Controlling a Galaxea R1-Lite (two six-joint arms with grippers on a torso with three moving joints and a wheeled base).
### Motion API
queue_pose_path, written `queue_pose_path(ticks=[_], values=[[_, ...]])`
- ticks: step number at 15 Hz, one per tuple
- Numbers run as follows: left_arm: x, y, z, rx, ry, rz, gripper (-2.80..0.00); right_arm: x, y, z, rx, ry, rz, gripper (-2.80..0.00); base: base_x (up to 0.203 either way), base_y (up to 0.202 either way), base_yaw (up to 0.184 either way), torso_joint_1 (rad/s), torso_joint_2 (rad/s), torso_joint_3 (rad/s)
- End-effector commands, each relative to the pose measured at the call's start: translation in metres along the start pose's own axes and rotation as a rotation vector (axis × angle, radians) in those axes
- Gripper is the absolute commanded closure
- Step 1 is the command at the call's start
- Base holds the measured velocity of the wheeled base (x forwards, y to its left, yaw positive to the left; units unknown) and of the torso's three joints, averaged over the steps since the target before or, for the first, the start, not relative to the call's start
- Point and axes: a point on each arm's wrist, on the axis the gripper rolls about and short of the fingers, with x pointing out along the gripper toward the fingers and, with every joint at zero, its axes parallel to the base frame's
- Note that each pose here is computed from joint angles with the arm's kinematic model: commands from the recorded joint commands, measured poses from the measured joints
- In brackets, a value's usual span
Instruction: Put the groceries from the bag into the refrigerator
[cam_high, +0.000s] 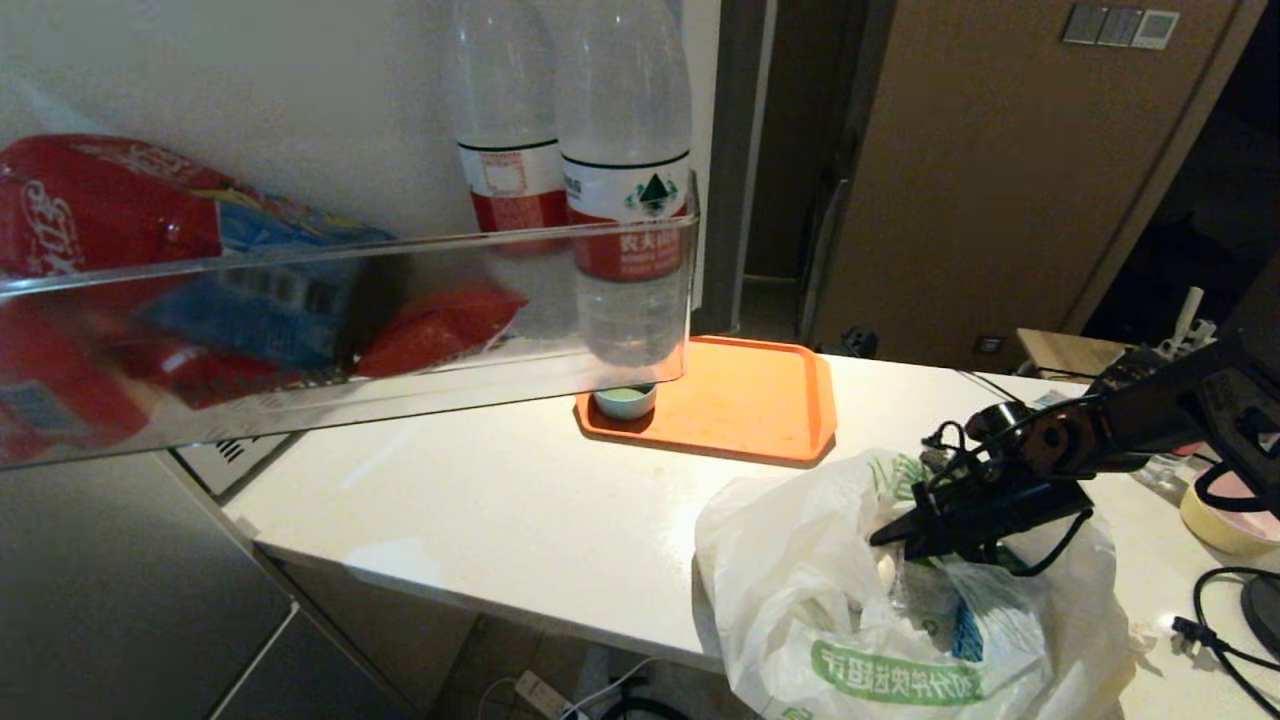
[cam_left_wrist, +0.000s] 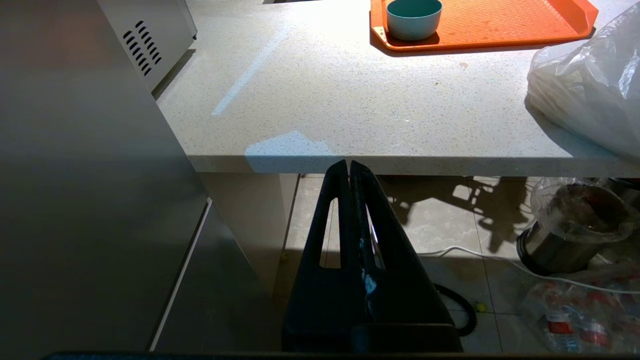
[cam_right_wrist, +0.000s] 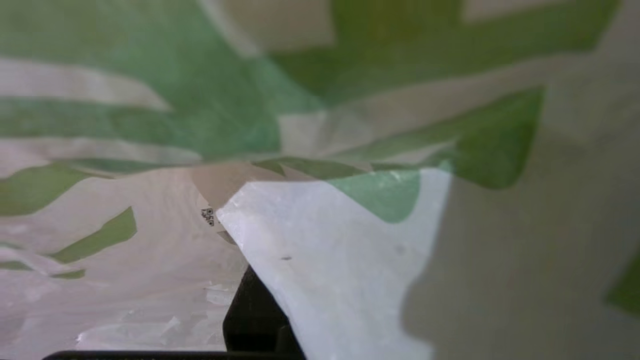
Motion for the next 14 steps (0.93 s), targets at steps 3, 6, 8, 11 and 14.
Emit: queue_pose_path(ticks=[3,6,8,11,14], values=[[0.0,0.0,0.0,0.001,-0.002,-0.001,0.0,-0.016,0.014,0.0,-0.028,-0.032,0.011,0.0,0.0,0.0,0.0,0.0,0.0,0.0],[0.0,0.0,0.0,0.001,-0.003,-0.001,0.0,-0.036,0.031,-0.005,-0.037,-0.042,0.013,0.0,0.0,0.0,0.0,0.0,0.0,0.0],[0.0,0.0,0.0,-0.001,-0.002,-0.001,0.0,-0.052,0.044,-0.013,-0.03,-0.033,0.014,0.0,0.0,0.0,0.0,0.0,0.0,0.0],[0.0,0.0,0.0,-0.001,-0.006,0.0,0.0,-0.069,0.058,-0.032,0.048,0.059,0.008,0.0,0.0,0.0,0.0,0.0,0.0,0.0],[0.0,0.0,0.0,-0.002,-0.005,-0.001,0.0,-0.079,0.063,-0.056,0.145,0.177,-0.007,0.0,0.0,0.0,0.0,0.0,0.0,0.0]])
